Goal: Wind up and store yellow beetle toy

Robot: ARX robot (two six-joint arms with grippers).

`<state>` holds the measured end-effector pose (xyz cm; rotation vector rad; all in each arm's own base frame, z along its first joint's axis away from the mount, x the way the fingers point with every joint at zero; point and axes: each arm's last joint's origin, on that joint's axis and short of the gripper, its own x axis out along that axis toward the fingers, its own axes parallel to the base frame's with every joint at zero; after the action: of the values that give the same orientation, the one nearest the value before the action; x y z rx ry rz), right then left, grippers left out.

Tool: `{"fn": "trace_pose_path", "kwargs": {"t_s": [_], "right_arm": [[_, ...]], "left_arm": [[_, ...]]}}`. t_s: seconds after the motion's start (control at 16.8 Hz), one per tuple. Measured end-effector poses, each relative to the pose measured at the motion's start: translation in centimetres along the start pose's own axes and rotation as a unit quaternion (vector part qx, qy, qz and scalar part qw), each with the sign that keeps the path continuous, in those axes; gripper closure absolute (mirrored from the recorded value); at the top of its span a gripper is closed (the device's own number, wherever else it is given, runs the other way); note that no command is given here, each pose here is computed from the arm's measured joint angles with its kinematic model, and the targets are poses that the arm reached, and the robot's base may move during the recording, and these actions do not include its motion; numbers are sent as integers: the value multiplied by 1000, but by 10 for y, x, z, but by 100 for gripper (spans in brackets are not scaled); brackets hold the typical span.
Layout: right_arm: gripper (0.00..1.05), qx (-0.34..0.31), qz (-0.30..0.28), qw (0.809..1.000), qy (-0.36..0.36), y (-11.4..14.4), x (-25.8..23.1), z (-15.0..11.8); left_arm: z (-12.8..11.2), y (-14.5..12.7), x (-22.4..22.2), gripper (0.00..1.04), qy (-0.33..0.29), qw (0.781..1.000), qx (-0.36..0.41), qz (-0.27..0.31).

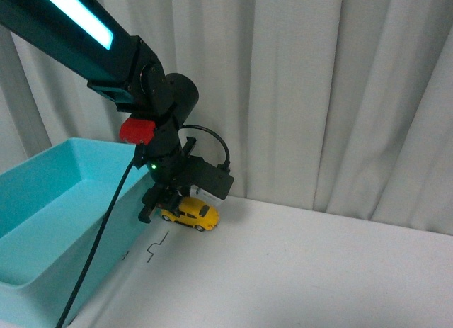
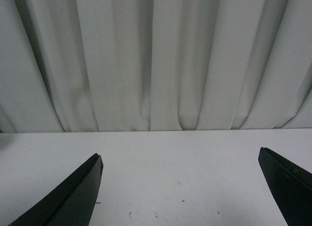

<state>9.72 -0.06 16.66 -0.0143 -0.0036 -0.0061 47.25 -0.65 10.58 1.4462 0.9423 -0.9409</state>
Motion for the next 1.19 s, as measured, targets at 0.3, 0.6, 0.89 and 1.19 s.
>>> {"fn": "trace_pose_path", "kwargs": {"t_s": [0.3,0.6,0.89,1.19], "right_arm": [[7,0,0,1000,0,0,0,0],[7,0,0,1000,0,0,0,0],[7,0,0,1000,0,0,0,0],[7,0,0,1000,0,0,0,0]], "left_arm": [[12,0,-12,73,-46,999,-8,-4],[13,1,-31,73,-74,997,-36,-1],[1,4,-78,73,-110,990,-93,7],[-83,4,-158,73,-146,935,-320,32]]}}
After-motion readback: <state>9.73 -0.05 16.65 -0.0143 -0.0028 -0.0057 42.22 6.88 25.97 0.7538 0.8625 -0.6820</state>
